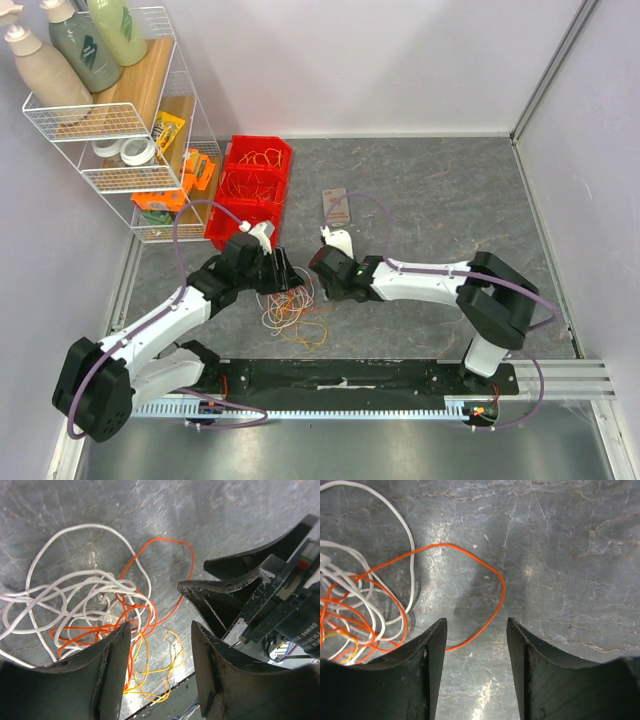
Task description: Untangle the cables
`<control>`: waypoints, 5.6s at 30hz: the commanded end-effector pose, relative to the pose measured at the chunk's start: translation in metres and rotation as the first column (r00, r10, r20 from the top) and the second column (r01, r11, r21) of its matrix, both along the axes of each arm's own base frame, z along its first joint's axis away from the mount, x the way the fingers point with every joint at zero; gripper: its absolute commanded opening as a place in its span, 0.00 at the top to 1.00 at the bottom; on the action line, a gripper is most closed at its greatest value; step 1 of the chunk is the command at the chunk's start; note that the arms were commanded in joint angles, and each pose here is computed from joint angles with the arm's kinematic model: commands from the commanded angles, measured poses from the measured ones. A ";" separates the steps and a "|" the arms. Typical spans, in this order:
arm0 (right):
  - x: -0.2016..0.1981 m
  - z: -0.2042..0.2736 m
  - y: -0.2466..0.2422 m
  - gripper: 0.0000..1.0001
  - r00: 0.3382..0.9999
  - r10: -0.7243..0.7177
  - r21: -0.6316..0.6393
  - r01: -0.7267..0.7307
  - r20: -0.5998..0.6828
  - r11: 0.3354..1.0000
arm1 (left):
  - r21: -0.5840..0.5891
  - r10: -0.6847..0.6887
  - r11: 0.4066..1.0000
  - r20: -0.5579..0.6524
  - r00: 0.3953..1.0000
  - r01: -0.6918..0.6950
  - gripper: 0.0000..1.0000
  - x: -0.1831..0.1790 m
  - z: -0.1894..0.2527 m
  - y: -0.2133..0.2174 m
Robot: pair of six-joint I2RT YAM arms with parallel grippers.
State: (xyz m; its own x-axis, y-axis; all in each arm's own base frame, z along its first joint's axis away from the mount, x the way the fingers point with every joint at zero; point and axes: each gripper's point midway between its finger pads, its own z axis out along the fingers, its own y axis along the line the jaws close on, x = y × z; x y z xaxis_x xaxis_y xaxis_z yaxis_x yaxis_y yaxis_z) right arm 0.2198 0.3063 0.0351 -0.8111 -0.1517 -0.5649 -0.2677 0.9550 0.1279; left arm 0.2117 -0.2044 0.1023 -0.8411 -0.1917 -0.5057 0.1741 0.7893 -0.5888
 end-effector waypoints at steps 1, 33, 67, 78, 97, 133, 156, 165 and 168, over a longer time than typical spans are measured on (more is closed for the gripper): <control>0.014 -0.001 -0.009 0.45 0.991 -0.067 -0.172 0.086 0.113 0.981 | 0.000 0.001 1.000 -0.014 1.000 -0.001 0.42 -0.001 -0.008 -0.005; 0.035 0.270 -0.113 1.00 0.766 -0.232 0.262 0.085 0.599 0.961 | 0.293 0.236 0.938 -0.156 0.959 -0.184 0.53 -0.003 -0.085 0.044; -0.043 0.509 -0.300 1.00 0.370 -0.509 0.478 0.179 0.777 0.860 | 0.360 0.286 0.898 -0.037 0.958 -0.254 0.54 0.004 -0.064 0.069; -0.032 0.476 -0.273 1.00 0.432 -0.500 0.484 0.156 0.750 0.861 | 0.249 0.159 0.956 0.005 0.987 -0.155 0.47 0.008 -0.032 0.045; 0.002 0.220 -0.139 1.00 0.845 -0.232 0.272 0.107 0.482 0.956 | -0.141 -0.156 0.961 0.427 0.890 0.237 0.15 -0.014 0.136 -0.017; 0.003 0.105 -0.099 1.00 0.957 -0.115 0.251 0.047 0.266 0.967 | -0.052 -0.342 0.935 0.135 0.930 0.351 0.22 -0.004 0.051 -0.102; 0.012 0.057 -0.090 1.00 0.989 -0.024 0.219 -0.008 0.143 0.976 | 0.199 -0.337 0.918 -0.060 0.939 0.342 0.22 0.030 -0.058 -0.104; 0.011 0.058 -0.086 1.00 0.991 -0.017 0.243 -0.016 0.136 0.970 | 0.350 -0.361 0.862 -0.085 0.929 0.367 0.37 0.029 -0.079 -0.118; 0.009 0.056 -0.084 1.00 0.992 -0.013 0.252 -0.019 0.128 0.968 | 0.399 -0.344 0.844 -0.105 0.933 0.357 0.46 0.025 -0.089 -0.116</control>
